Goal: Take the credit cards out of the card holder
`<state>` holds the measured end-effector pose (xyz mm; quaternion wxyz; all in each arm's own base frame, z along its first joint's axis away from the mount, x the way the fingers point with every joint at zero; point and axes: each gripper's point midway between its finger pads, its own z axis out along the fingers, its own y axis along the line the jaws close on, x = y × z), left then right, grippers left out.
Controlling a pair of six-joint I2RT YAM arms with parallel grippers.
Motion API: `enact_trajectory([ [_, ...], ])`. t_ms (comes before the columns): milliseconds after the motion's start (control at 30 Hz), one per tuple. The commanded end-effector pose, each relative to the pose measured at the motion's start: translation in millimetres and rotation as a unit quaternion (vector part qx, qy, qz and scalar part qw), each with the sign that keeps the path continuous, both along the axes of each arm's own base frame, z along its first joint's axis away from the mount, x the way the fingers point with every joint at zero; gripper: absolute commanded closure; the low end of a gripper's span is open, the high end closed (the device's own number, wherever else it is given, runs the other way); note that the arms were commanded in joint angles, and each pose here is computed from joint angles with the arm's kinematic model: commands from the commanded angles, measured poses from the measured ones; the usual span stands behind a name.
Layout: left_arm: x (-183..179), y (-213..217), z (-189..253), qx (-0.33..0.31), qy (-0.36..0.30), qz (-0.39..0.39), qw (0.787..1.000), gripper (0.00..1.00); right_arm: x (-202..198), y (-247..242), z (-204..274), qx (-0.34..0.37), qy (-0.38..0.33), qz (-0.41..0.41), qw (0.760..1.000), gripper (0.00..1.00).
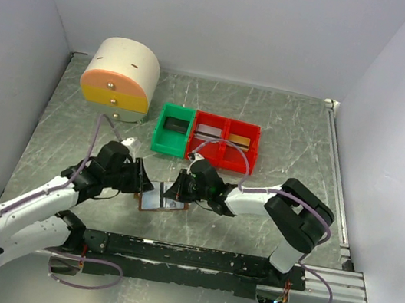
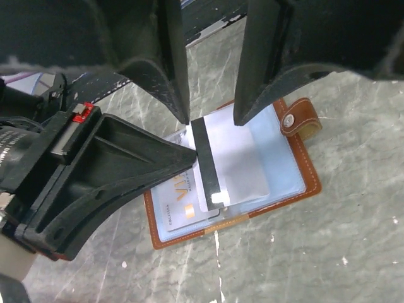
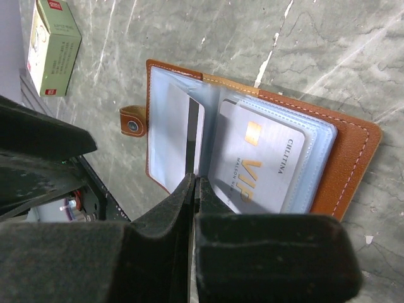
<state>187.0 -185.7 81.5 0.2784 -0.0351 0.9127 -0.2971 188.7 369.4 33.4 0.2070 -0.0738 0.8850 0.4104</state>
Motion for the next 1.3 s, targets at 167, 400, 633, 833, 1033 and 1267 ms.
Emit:
enact_trajectory([
  [167, -5, -4, -54, 0.035, 0.074, -0.011, 0.997, 0.77, 0, 3, -2, 0.012, 0.005, 0.0, 1.0, 1.0],
  [400, -15, 8, -82, 0.062, 0.101, 0.002, 0.993, 0.85, -1, 7, 1, 0.026, 0.006, 0.006, 1.0, 1.0],
  [633, -19, 16, -89, 0.08, 0.107, 0.006, 0.991, 0.87, -2, 16, 0, 0.045, 0.017, 0.012, 0.999, 0.91],
  [833, -20, 18, -91, 0.085, 0.108, 0.006, 0.991, 0.87, -2, 22, -3, 0.057, 0.026, 0.015, 0.998, 0.87],
  [1033, -20, 18, -91, 0.082, 0.106, 0.007, 0.991, 0.88, -3, 22, -3, 0.064, 0.026, 0.015, 0.998, 0.94],
  [1267, -22, 19, -94, 0.083, 0.109, 0.007, 0.991, 0.88, 2, 6, -10, 0.023, 0.012, -0.007, 1.0, 1.0],
])
